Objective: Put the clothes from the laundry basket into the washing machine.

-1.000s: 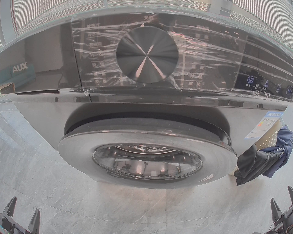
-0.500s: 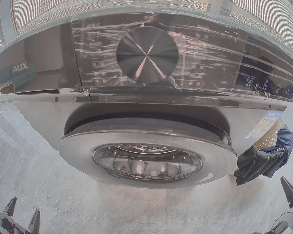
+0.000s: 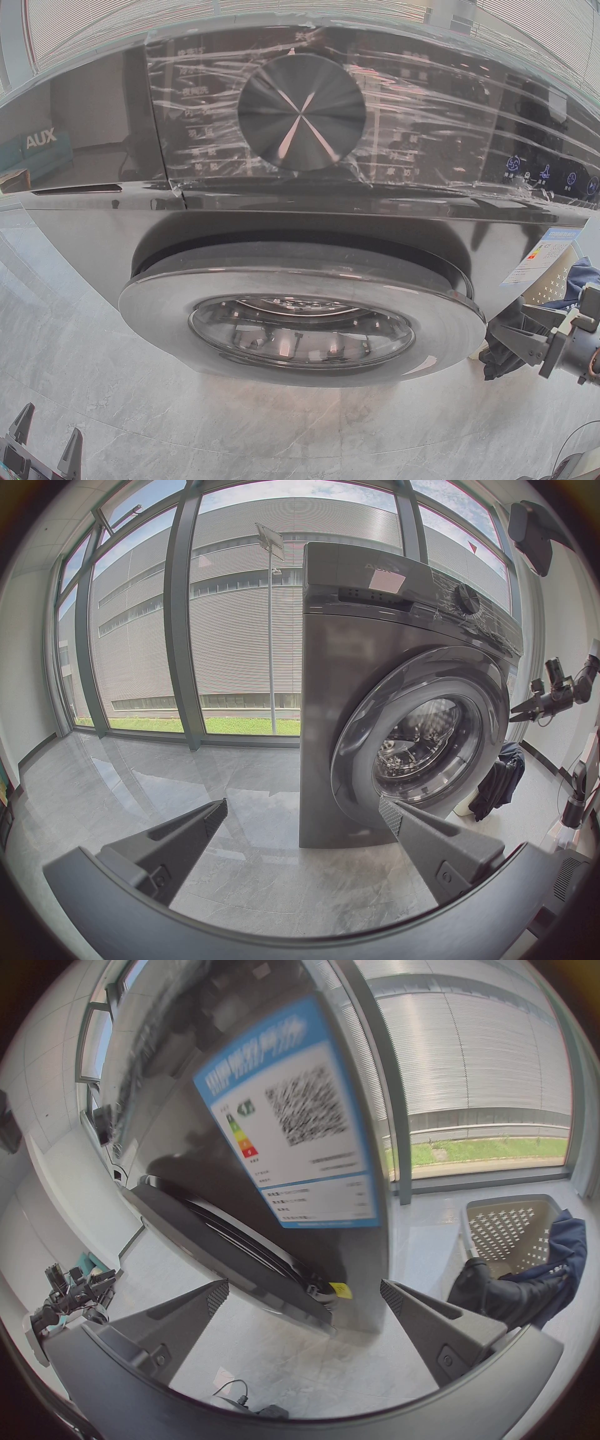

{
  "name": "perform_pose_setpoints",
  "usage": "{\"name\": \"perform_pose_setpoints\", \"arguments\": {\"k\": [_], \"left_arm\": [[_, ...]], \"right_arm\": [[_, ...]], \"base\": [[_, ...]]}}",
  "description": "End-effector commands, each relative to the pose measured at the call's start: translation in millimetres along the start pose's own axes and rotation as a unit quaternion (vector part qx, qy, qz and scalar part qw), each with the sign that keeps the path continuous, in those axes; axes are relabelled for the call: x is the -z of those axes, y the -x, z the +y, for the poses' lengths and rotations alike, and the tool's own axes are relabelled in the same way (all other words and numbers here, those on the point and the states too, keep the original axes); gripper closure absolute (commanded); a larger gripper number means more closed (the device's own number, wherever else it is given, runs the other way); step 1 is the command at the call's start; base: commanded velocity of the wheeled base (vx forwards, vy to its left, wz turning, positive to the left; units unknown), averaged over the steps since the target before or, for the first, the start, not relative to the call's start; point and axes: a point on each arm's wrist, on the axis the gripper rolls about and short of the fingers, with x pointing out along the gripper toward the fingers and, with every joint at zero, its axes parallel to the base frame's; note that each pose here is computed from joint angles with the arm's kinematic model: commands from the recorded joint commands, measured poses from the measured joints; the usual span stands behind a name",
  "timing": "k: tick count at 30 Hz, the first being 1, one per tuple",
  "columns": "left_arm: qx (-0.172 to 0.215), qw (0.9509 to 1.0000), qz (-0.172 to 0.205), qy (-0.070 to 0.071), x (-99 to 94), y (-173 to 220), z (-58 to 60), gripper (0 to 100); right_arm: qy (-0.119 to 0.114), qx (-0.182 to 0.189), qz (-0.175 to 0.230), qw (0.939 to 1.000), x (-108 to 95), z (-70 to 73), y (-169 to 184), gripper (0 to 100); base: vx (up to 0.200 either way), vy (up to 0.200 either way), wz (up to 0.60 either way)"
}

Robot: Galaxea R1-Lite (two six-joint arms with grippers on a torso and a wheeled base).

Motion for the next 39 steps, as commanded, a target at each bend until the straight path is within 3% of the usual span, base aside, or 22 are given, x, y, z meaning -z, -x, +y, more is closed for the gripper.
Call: {"name": "perform_pose_setpoints", "arguments": {"k": [1, 7, 28, 39], "left_arm": [[0.0, 1.0, 0.001, 0.0, 5.2, 0, 0.1, 0], [0.0, 1.0, 0.001, 0.0, 5.2, 0, 0.1, 0], [0.0, 1.0, 0.001, 0.0, 5.2, 0, 0.1, 0], [0.0, 1.0, 0.001, 0.0, 5.2, 0, 0.1, 0]], "right_arm": [[-0.005, -0.012, 0.04, 0.9991, -7, 8.5, -45, 0], [-0.002, -0.012, 0.079, 0.9968, 3, 9.9, -65, 0], [0.003, -0.004, 0.072, 0.9974, 7, 16.1, -54, 0], [0.004, 0.005, 0.09, 0.9959, 18, 11.8, -51, 0]], "base": [[0.0, 0.0, 0.0], [0.0, 0.0, 0.0], [0.0, 0.0, 0.0], [-0.2, 0.0, 0.0]]}}
